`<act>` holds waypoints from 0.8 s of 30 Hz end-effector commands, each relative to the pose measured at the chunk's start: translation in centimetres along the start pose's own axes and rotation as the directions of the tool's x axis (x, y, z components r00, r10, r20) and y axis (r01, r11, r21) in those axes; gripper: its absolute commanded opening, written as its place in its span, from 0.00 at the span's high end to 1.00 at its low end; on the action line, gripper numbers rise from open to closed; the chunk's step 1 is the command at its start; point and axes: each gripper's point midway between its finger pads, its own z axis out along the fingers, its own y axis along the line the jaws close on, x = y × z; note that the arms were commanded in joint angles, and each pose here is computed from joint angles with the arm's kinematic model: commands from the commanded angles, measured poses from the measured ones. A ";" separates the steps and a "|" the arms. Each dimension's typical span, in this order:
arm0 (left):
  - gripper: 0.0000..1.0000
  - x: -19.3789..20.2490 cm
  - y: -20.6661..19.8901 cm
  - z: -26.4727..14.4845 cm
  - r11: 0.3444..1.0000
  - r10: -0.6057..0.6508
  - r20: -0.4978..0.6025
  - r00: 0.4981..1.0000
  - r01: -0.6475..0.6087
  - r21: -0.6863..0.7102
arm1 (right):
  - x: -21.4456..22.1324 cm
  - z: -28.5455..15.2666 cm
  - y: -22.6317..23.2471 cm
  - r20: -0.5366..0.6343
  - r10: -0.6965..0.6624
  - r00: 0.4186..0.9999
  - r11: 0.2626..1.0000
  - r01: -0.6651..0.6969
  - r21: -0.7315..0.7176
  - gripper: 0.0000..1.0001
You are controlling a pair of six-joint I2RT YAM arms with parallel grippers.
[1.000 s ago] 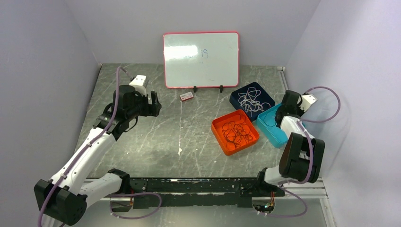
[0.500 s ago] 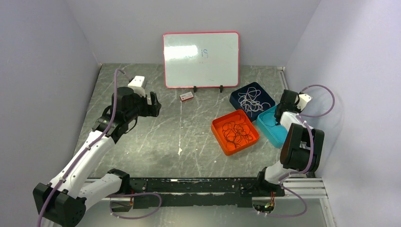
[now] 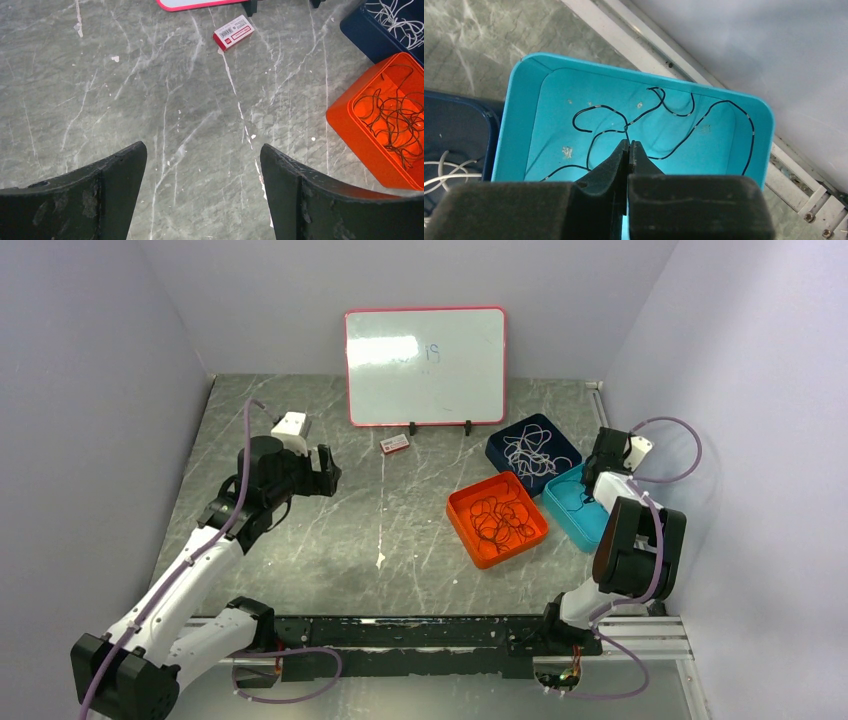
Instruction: Untangle the cables
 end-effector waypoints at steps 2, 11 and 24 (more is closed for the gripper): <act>0.12 -1.5 -0.7 -0.2 0.999 -0.003 0.063 0.998 0.001 0.043 | 0.5 0.0 1.1 -0.044 -0.007 0.999 0.999 0.005 -0.051 0.96; 0.11 -1.0 -0.5 -0.5 0.999 0.001 0.040 0.999 -0.003 0.033 | 1.8 0.3 1.4 -0.070 0.000 0.998 0.998 -0.004 -0.063 0.91; 0.11 -1.6 -0.1 -0.6 1.000 0.015 0.030 0.999 -0.015 0.000 | -2.3 -2.3 0.7 0.037 0.048 0.998 0.996 -0.046 -0.072 0.56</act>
